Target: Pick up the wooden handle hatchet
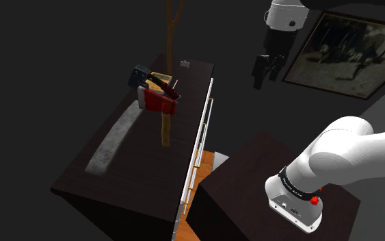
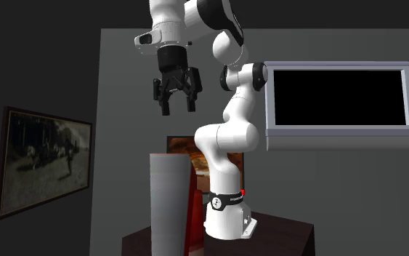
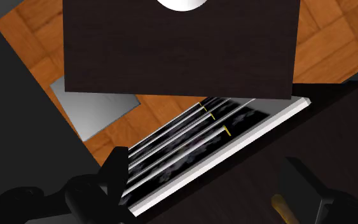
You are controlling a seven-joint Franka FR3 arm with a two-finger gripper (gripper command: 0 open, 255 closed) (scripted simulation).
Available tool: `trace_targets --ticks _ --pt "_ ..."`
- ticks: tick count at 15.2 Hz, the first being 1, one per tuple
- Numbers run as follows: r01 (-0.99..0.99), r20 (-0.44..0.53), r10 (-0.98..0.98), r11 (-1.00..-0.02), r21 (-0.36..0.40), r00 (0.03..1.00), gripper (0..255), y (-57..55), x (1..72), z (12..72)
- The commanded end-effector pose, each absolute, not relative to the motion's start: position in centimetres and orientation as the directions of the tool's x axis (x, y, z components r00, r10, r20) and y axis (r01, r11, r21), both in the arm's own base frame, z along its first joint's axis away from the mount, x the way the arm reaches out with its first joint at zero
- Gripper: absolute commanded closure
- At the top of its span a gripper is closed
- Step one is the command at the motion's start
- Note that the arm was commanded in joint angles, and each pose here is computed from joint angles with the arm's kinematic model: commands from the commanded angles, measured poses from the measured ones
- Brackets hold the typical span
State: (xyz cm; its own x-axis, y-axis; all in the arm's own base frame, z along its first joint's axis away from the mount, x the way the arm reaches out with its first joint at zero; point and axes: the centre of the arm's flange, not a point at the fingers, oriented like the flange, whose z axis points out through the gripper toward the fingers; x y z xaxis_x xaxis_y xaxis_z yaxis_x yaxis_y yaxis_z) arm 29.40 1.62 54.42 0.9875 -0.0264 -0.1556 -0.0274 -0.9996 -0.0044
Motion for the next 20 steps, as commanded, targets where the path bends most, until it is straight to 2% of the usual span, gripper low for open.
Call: trace_targets --ticks 1,10,20 --pt "-0.027 -0.156 -0.026 -1.0 -0.004 0.987 0 1.6 29.4 54.4" --pt "0.175 -0.056 0.176 -0.984 -0.016 0.983 0 8.0 36.8 49.9" --pt "0.392 0.056 0.391 -0.92 -0.005 0.919 0 16.8 43.8 45.9"
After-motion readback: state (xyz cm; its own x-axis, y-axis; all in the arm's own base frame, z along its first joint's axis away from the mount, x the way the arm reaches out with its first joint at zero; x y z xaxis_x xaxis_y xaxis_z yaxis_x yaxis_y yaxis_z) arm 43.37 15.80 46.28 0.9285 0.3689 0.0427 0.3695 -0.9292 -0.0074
